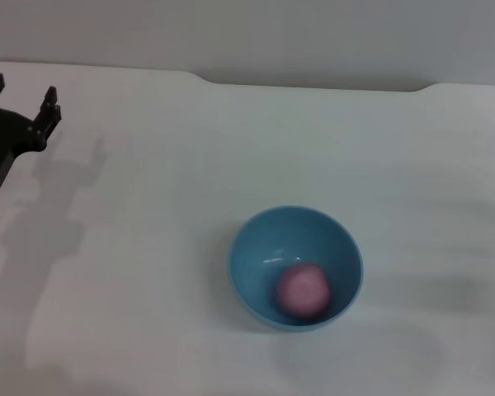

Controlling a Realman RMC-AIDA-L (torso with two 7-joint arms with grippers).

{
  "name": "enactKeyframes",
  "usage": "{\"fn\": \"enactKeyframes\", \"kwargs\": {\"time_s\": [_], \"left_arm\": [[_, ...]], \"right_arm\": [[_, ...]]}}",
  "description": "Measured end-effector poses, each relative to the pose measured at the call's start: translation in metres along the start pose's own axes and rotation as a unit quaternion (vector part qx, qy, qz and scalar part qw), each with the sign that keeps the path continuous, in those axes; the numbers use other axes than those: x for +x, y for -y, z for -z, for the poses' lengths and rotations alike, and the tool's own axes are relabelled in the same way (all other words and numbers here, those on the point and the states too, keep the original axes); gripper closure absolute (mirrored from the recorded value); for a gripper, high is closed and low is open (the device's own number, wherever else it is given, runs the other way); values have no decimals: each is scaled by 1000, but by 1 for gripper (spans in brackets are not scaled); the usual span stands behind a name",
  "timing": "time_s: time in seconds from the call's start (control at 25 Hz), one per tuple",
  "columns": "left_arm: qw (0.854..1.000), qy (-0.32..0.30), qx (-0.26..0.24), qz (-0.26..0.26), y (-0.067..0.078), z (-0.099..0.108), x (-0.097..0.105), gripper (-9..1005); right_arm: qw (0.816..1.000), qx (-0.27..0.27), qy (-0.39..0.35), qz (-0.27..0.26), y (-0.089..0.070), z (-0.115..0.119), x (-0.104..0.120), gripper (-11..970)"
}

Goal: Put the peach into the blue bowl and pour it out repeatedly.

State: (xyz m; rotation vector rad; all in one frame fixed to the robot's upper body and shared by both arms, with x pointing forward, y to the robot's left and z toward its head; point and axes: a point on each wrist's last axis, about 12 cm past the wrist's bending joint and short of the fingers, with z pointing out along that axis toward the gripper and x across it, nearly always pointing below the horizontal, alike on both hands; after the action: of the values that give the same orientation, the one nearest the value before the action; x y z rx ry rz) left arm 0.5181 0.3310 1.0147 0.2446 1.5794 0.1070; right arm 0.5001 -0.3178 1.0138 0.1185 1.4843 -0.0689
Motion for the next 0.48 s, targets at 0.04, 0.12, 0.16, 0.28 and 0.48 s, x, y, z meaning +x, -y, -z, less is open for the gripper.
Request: {"fn": "enactKeyframes", "kwargs": {"time_s": [0.04,0.12,0.16,0.28,0.48], "left_arm": [[1000,-3,-11,10,1,1,2,277],[999,-7,-25,28,2,3,4,277],[999,-8,-32,36,3,3,4,278],[998,-3,-37,42,3,4,3,278],[999,0,-30,38,5,4,3,278]], "right_arm": [[1000,1,1,8,0,2,0,317],[1000,1,2,5,0,3,0,317],[1000,1,2,0,0,4,0,317],[1000,2,1,-10,0,4,1,317],[1000,1,-1,-25,-1,2,1,317]]}}
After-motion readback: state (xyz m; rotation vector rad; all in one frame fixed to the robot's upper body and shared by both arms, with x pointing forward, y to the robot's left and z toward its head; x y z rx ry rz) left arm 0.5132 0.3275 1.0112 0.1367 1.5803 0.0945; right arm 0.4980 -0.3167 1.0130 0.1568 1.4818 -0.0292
